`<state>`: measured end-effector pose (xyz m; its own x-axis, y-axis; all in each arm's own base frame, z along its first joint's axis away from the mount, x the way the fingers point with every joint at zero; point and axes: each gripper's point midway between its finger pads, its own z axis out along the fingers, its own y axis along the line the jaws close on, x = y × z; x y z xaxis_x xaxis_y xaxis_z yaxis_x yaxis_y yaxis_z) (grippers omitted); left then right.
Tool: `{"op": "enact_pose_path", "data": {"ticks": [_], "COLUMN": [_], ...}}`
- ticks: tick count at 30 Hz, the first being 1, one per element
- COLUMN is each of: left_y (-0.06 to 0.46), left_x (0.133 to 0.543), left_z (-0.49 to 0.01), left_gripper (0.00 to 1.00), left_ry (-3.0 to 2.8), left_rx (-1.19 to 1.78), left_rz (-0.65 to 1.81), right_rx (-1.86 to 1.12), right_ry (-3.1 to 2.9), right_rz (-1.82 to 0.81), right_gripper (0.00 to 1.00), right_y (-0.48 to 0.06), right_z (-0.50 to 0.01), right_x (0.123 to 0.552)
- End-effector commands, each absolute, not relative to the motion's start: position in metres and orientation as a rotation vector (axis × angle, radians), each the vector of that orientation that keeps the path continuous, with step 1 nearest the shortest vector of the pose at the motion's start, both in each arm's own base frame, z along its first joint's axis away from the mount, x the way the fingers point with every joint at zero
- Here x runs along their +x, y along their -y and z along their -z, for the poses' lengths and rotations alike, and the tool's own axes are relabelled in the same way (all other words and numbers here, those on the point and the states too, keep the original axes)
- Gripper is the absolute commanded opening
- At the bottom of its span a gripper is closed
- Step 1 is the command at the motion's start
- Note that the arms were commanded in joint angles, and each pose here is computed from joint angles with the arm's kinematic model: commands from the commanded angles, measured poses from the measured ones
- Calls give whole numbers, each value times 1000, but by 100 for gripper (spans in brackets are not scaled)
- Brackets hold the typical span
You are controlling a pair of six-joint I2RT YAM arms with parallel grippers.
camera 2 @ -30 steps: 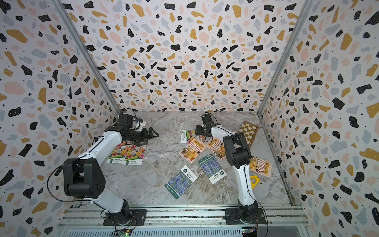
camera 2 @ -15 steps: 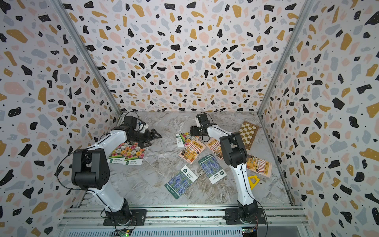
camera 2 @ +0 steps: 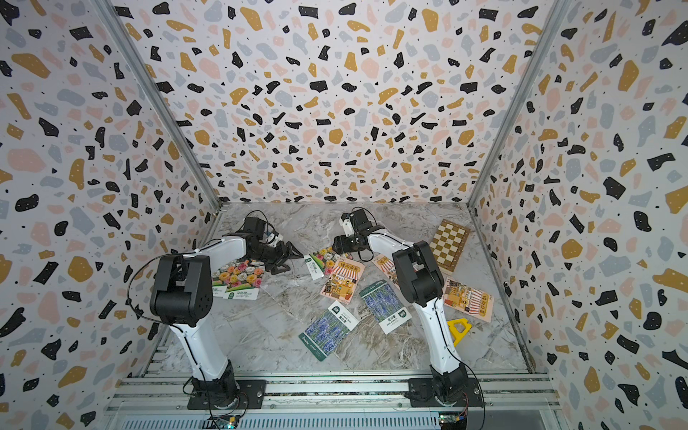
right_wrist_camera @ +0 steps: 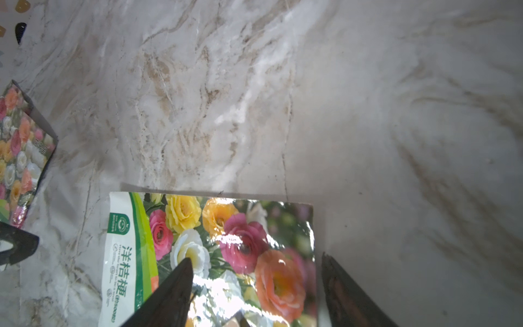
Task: Arrange the seed packets in a row
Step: Move the seed packet to the center of the board, then pick up the seed packet from the center of the board.
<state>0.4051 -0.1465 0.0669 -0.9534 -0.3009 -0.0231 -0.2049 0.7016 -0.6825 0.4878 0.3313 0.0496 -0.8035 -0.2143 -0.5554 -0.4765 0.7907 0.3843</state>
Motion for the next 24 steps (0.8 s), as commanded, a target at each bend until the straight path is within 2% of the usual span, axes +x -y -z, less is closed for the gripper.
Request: {"op": "enact_pose_path", "data": {"ticks": [1,5,13,24], "left_y": [151,156,169,182], "left_x": [413,416,423,426], "left_z": [-66,-60,-55,-40], "left_gripper": [72,66,54,49], "left_ry": [-2778,-2781,-2793,-2809], "left_rx": [-442,-459,-476,-527], "left_rz": [1033,1020,1080,1157], "right_rx": [-437,-434,-440,-422], "right_ry": [-2496,-2537,-2575,-2632], "right_rz": [-735,-741,-712,-676], "right_gripper": [68,63,53,52], "right_y": [-325,-326,-326,-318], "right_z": [-90,-72,-55,-30], "right_x": [475,458,462,462]}}
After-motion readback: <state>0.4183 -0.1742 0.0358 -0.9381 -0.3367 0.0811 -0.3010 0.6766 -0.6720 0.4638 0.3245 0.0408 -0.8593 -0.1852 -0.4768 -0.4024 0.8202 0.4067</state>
